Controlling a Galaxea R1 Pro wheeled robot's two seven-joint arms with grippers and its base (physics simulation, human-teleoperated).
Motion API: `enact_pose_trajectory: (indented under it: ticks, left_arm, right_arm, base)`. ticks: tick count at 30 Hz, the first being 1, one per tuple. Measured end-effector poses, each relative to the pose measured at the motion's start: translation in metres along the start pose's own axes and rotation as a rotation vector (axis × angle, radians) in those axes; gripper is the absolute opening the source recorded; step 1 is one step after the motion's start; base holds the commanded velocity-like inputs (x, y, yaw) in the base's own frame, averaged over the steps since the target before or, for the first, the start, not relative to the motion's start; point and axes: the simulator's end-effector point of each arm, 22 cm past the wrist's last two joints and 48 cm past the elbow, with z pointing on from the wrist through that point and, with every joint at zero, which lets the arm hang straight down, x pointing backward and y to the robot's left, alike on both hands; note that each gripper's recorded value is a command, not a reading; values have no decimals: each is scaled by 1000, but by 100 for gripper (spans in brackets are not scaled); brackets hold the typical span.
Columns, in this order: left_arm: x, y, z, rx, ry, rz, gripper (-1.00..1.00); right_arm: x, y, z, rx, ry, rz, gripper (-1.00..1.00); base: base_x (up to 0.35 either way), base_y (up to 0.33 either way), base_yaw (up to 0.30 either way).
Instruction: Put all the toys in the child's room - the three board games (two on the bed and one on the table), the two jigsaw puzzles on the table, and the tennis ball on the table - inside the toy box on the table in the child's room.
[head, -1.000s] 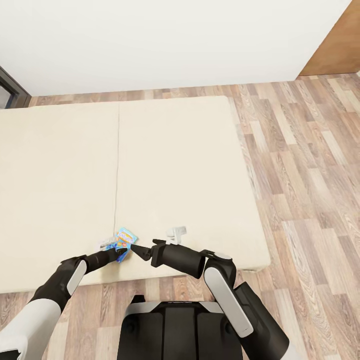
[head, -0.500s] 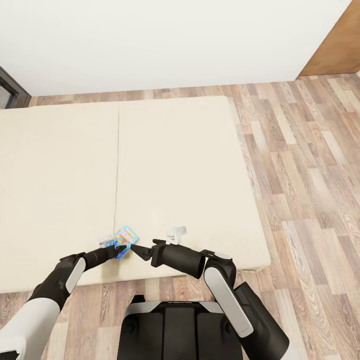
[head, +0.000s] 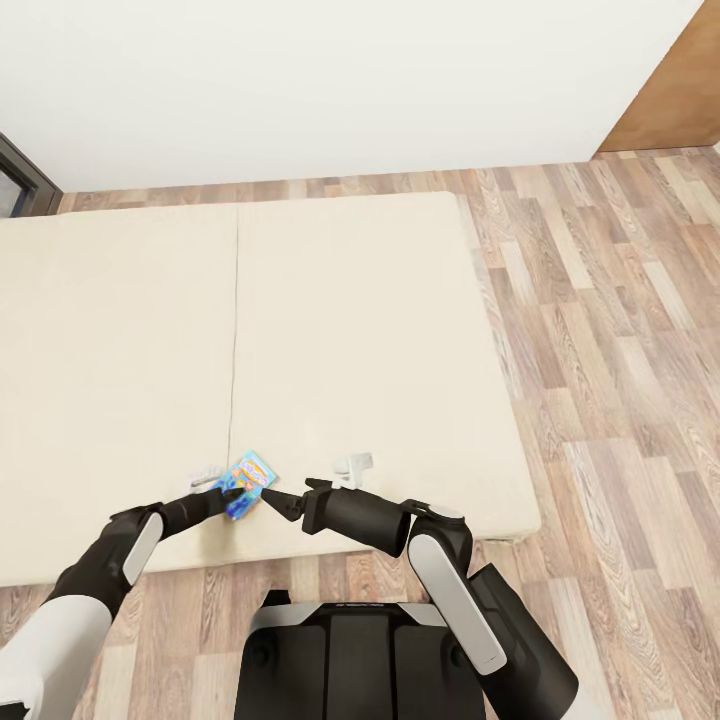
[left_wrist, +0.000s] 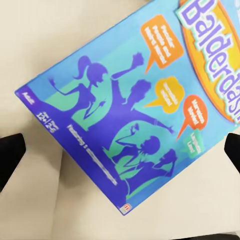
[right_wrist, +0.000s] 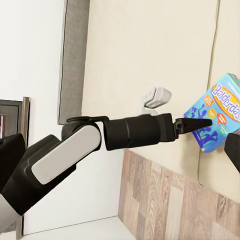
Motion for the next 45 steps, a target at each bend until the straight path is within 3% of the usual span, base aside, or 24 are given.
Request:
enact_pose_trajectory:
  ticks: [27, 45]
  left_arm:
    - [-15, 21, -10, -34, -23, 10, 100]
    - [-30, 19, -14, -36, -56, 33, 100]
  right_arm:
    - [0, 0, 0, -1, 1, 0, 100]
    - [0, 0, 0, -1, -1, 0, 100]
  base:
    - [0, 0, 0]
    - [0, 0, 0]
